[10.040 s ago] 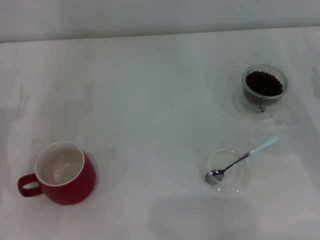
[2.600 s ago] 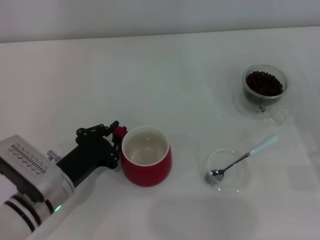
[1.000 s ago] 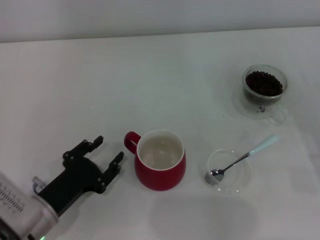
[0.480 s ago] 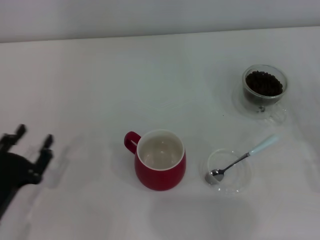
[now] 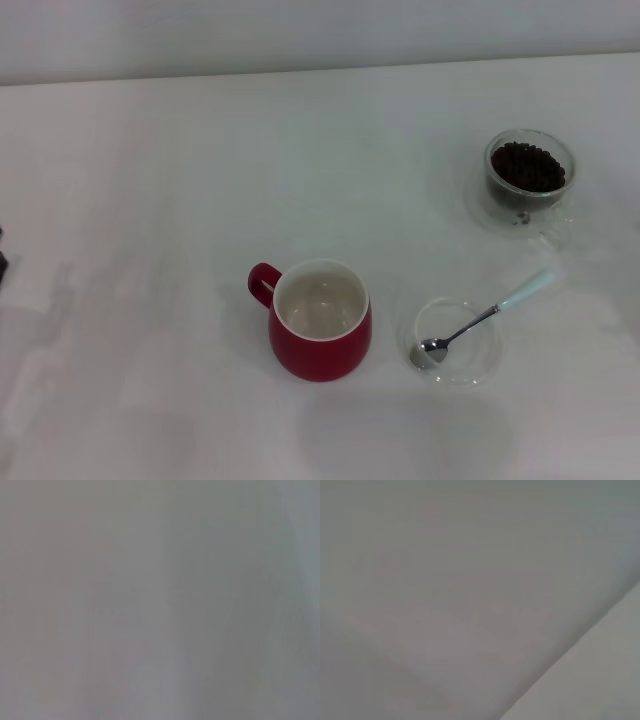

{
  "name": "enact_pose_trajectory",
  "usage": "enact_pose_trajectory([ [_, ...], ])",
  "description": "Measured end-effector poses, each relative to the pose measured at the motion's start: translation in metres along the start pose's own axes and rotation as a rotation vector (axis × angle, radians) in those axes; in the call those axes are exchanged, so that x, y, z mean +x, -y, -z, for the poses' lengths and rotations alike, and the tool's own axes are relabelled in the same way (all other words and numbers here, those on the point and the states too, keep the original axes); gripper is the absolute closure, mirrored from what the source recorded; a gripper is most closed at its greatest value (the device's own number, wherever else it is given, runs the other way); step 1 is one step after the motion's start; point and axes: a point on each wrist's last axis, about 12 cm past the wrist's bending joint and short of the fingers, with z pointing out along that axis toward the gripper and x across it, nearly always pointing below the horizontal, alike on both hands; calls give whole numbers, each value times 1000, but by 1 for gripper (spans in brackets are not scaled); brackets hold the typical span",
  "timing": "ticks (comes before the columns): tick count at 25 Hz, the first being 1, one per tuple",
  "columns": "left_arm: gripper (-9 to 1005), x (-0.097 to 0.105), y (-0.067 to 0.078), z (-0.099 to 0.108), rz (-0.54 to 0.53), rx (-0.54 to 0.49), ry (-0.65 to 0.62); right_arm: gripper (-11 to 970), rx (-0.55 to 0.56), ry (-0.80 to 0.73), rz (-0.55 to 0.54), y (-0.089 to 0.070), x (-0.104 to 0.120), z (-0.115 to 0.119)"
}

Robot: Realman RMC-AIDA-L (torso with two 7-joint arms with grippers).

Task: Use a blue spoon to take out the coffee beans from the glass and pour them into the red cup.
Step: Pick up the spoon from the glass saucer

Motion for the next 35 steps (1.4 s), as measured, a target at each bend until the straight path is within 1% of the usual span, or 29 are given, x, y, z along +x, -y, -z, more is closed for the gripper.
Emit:
enact_pose_trajectory([
  [4,401,-3,-6,0,-7,-37,29,524,-33,-57,-95,-4,5,1],
  [8,401,-6,-9,-1,-12,-46,51,523,-51,-113,-142,-8,21,-4],
  [14,401,-10,-12,-5,-21,-52,83,470,-65,-165,-186,-14,45,-12],
  [16,401,-11,-12,-6,-30,-50,90,433,-67,-189,-201,-16,54,-13],
  [17,401,-12,-12,-6,-39,-50,94,415,-67,-189,-201,-16,54,-13],
  [22,401,-13,-12,-8,-64,-48,108,323,-49,-233,-207,-16,70,-13],
  [35,401,-15,-13,-6,-71,-48,119,328,-77,-277,-192,-23,93,-19],
])
